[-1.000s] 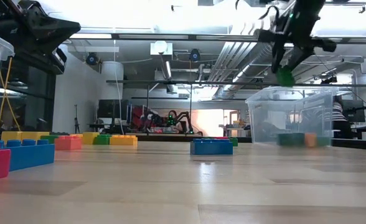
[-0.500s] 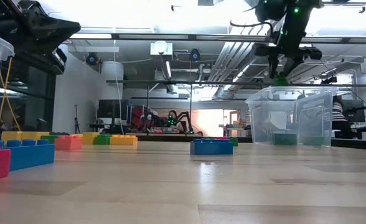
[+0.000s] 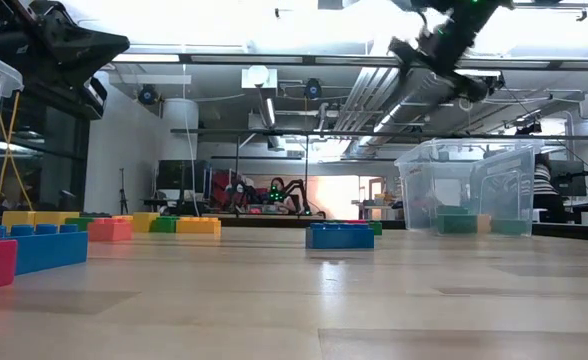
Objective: Sort blocks by size
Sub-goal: Put the top large red game piece into the right transparent bin
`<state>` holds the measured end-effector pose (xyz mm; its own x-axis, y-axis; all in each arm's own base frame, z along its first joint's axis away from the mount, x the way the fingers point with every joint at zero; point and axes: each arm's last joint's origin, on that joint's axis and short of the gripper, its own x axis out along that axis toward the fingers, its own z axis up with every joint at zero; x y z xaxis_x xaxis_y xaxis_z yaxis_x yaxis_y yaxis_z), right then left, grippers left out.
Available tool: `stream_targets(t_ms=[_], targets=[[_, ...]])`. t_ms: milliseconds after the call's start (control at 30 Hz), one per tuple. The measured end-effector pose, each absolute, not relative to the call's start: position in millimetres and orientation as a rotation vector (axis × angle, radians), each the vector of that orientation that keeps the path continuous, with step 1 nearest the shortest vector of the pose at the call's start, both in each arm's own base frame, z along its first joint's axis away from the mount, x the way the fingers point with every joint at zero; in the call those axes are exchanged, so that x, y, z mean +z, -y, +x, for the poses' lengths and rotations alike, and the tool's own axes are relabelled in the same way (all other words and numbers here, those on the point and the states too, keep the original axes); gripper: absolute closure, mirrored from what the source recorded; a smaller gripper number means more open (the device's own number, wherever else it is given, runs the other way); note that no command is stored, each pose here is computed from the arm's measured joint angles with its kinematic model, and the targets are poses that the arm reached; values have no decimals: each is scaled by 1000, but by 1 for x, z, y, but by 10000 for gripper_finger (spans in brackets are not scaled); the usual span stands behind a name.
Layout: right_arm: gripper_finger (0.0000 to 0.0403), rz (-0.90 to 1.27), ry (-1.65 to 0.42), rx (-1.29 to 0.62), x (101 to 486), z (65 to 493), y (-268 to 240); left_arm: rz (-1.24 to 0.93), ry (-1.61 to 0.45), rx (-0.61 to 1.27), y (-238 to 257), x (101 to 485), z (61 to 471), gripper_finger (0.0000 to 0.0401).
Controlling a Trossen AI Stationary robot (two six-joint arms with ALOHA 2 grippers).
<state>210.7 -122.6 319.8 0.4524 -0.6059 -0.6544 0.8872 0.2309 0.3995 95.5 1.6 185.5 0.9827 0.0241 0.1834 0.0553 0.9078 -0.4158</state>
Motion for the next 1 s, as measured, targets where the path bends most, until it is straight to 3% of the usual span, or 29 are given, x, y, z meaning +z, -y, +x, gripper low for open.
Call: stream_targets(t_ms=[167,367,600,800,1000], targets=[[93,892,-398,-842,307,262,82,-433,187,-16,-2,185,96,401],[92,928,-607,-885,243,317,45,-433,187,-16,-2,185,96,401],[92,749,-865,-1111,203,356,60,-433,187,-16,-2,185,96,401],[92,696,-1008,-1125,172,380,87,-433,187,-16,-2,185,96,401],[94,753,-1110,-1124,155,372,110,-433,187,-16,-2,185,96,401]])
